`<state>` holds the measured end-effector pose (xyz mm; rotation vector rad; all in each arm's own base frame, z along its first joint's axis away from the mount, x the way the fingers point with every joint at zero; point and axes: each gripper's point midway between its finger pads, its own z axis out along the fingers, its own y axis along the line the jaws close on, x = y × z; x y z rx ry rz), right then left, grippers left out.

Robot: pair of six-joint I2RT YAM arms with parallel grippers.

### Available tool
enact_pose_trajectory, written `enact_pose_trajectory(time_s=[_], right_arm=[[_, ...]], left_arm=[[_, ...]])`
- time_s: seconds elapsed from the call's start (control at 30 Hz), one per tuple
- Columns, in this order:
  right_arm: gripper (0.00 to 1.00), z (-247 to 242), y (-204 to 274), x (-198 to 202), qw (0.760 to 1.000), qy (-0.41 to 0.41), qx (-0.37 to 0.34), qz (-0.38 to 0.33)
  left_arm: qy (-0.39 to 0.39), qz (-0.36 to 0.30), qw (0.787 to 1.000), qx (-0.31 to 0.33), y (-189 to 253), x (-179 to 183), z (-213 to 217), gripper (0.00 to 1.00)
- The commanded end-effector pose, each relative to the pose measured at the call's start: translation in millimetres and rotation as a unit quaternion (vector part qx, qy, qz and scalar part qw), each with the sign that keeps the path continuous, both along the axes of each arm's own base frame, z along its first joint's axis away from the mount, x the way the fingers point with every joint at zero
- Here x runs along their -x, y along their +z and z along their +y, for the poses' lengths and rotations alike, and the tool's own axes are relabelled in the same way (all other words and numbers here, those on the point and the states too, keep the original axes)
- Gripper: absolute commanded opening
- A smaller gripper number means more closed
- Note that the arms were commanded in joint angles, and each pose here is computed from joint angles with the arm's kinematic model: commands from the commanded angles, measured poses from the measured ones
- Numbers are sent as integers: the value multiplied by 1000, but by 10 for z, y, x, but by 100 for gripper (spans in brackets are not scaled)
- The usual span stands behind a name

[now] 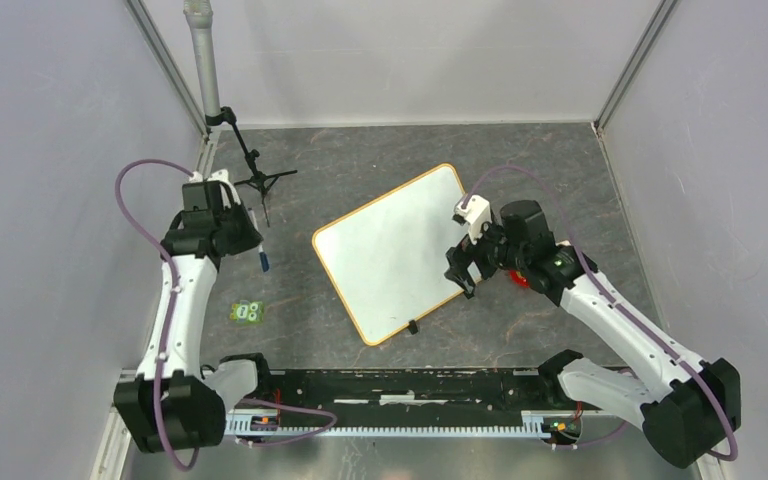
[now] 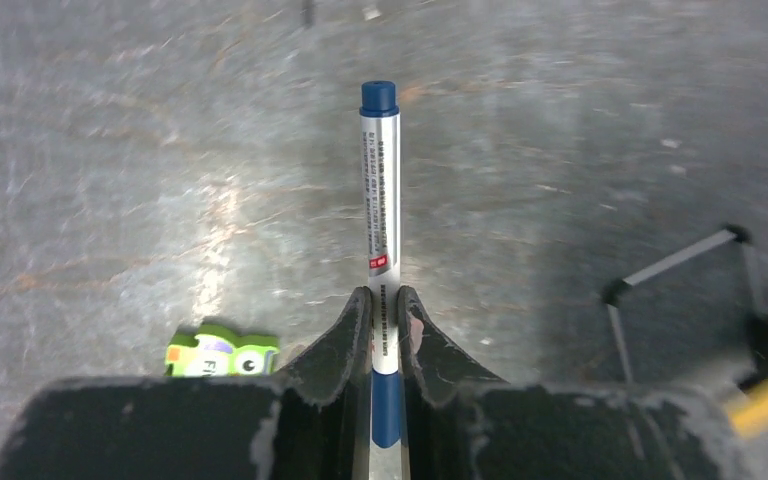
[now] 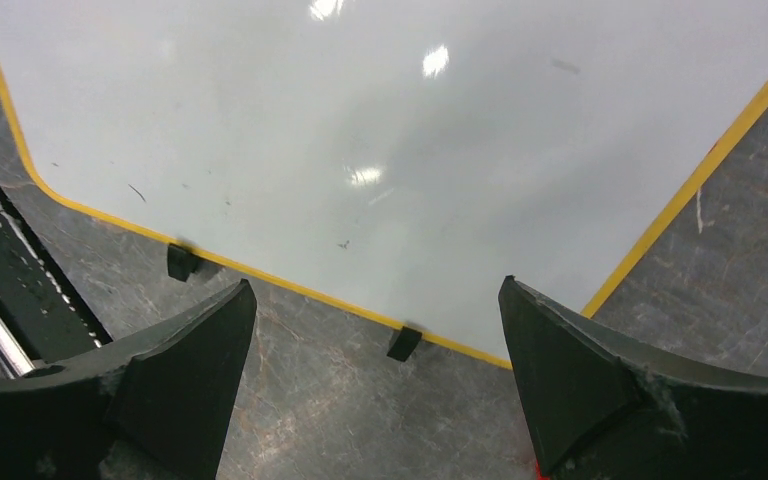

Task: Write a sentence on the whiteboard
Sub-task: Pick up the whiteboard marker from the center of the board, then pass from the left arm to the right

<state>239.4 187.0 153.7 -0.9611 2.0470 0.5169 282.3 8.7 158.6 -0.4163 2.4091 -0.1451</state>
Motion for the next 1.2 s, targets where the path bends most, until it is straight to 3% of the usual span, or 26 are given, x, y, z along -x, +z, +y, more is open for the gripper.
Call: enact_pose_trajectory(time_s=[0.0,0.17,0.27,0.33,0.43,0.63,0.77,1.03,1.17], right_arm=[[98,189,566,-86,997,39,-47,-53],[98,344,990,-115,991,68,-84,-76],[98,441,1242,-106,986,95,-105,-90],[98,517,1450,-98,980,112,-127,-101],[98,645,1719,-44,971,137,-170,-101],[98,895,1981,234,940,186,-284,-22],[98,949,1955,304,927,179,-328,28],[87,1060,1836,362,906,167,-374,107],[84,1135,1860,379,904,176,-375,108]], left_arm=[[-152,-91,984,34,679,119,-478,2],[-271,-146,951,8,1184,244,-815,2],[-380,-173,908,4,1416,358,-1095,3],[-458,-195,867,-2,1556,465,-1287,2],[-525,-201,827,-11,1646,551,-1550,3],[-633,-181,752,-28,1701,795,-2070,2],[-674,-174,716,-53,1635,924,-2304,2],[-700,-168,694,-32,1642,1010,-2515,2],[-706,-157,689,-35,1585,1012,-2576,3]])
